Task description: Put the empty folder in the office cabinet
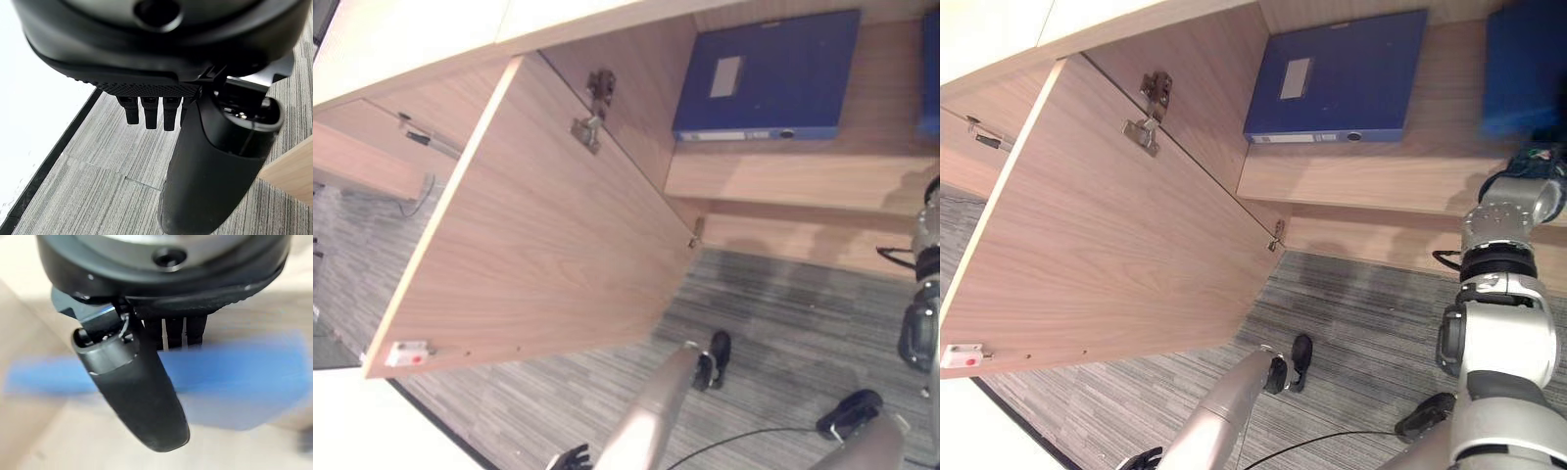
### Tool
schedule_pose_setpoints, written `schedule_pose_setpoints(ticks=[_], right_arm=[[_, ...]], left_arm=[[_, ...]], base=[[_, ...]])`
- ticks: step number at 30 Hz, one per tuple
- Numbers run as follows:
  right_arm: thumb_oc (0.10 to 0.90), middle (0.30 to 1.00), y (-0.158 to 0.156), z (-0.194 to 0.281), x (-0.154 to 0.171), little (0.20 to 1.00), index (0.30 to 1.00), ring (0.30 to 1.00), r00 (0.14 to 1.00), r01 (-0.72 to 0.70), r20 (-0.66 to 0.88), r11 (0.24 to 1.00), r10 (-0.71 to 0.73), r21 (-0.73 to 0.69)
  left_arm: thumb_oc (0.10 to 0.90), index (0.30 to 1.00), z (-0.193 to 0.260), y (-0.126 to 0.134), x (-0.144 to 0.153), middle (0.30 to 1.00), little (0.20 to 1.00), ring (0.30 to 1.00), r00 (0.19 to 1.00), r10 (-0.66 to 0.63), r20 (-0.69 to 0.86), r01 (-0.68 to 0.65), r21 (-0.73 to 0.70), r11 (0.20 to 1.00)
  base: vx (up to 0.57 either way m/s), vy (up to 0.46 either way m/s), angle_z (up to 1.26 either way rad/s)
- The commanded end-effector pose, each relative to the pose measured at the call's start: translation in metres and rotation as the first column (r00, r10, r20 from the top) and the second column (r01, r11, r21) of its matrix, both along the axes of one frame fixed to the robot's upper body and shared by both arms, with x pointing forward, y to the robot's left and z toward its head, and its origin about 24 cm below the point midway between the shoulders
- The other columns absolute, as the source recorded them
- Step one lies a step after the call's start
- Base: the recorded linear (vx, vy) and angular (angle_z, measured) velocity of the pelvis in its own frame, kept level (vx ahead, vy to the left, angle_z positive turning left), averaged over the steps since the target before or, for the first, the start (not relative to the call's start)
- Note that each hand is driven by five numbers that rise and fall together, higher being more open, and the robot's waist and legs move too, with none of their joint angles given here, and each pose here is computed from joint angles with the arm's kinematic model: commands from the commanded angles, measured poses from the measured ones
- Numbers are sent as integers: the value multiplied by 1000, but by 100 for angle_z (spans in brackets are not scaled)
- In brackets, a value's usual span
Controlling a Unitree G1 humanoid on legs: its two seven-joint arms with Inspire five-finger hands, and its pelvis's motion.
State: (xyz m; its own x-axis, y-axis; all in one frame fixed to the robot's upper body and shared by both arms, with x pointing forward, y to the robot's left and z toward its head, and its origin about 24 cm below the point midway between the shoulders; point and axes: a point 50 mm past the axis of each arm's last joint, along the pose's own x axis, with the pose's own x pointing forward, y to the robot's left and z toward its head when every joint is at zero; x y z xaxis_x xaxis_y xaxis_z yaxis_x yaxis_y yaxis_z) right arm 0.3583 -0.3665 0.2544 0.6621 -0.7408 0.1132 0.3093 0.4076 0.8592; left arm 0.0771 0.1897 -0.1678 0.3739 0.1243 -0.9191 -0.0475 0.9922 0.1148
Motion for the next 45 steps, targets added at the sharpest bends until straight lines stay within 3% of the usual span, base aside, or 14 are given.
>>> schedule_pose_setpoints(ticks=[1, 6, 9, 10, 14, 18, 25, 30, 32, 37, 39, 40, 42, 45], right_arm=[[800, 900, 3, 64, -3, 900, 900, 900, 991, -74, -132, 903, 20, -423], [800, 900, -1, 52, 1, 900, 900, 900, 919, -173, -388, 815, -68, -553], [800, 900, 8, 48, 8, 900, 900, 900, 832, -327, -536, 652, -146, -684], [800, 900, 8, 49, 8, 900, 900, 900, 831, -328, -536, 650, -146, -686], [800, 900, 17, 39, 13, 900, 900, 900, 696, -548, -650, 358, -305, -755], [800, 900, 11, 28, 9, 900, 900, 900, 561, -695, -651, 136, -511, -706], [800, 900, 17, 2, 7, 900, 900, 900, 403, -892, -660, -111, -634, -438], [800, 900, 41, -8, 14, 900, 900, 900, 449, -891, -724, -201, -523, -408], [800, 900, 46, -11, 16, 900, 900, 900, 426, -904, -709, -238, -562, -355], [800, 900, 73, -36, 23, 900, 900, 900, 394, -902, -581, -421, -713, -95], [800, 900, 83, -43, 24, 900, 900, 900, 408, -884, -567, -465, -716, -49], [800, 900, 103, -63, 24, 900, 900, 900, 443, -833, -533, -550, -721, 52], [800, 900, 127, -85, 21, 900, 900, 900, 494, -758, -522, -639, -695, 133], [800, 900, 143, -103, 16, 900, 900, 900, 520, -697, -515, -687, -681, 205]], left_arm=[[800, 900, 4, 66, -46, 900, 900, 900, 985, 78, -153, -53, 162, 985], [800, 900, 4, 67, -49, 900, 900, 900, 982, 92, -165, -66, 157, 985], [800, 900, 4, 70, -50, 900, 900, 900, 980, 102, -168, -77, 152, 985], [800, 900, 4, 70, -50, 900, 900, 900, 980, 102, -168, -77, 151, 986], [800, 900, 5, 73, -53, 900, 900, 900, 981, 80, -177, -55, 138, 989], [800, 900, 6, 74, -53, 900, 900, 900, 983, 69, -171, -48, 126, 991], [800, 900, 8, 77, -45, 900, 900, 900, 989, 47, -142, -31, 109, 994], [800, 900, 8, 76, -39, 900, 900, 900, 991, 63, -116, -51, 98, 994], [800, 900, 9, 77, -32, 900, 900, 900, 993, 74, -92, -65, 100, 993], [800, 900, 9, 72, -16, 900, 900, 900, 994, 92, -52, -88, 85, 993], [800, 900, 9, 71, -13, 900, 900, 900, 994, 95, -45, -92, 79, 993], [800, 900, 9, 68, -6, 900, 900, 900, 994, 103, -31, -101, 70, 992], [800, 900, 8, 63, -1, 900, 900, 900, 995, 96, -31, -94, 60, 994], [800, 900, 8, 58, 6, 900, 900, 900, 996, 88, -21, -87, 51, 995]], base=[[-44, -37, -15], [-54, -36, -18], [-44, -17, -12], [-26, -3, -7], [-31, -11, -15], [-27, -20, -10], [-15, -11, -6], [-16, -7, -16], [-15, -3, -17], [-8, 7, -12], [-6, 14, -15], [-12, 10, -16], [-13, 2, -14], [-10, -3, -17]])
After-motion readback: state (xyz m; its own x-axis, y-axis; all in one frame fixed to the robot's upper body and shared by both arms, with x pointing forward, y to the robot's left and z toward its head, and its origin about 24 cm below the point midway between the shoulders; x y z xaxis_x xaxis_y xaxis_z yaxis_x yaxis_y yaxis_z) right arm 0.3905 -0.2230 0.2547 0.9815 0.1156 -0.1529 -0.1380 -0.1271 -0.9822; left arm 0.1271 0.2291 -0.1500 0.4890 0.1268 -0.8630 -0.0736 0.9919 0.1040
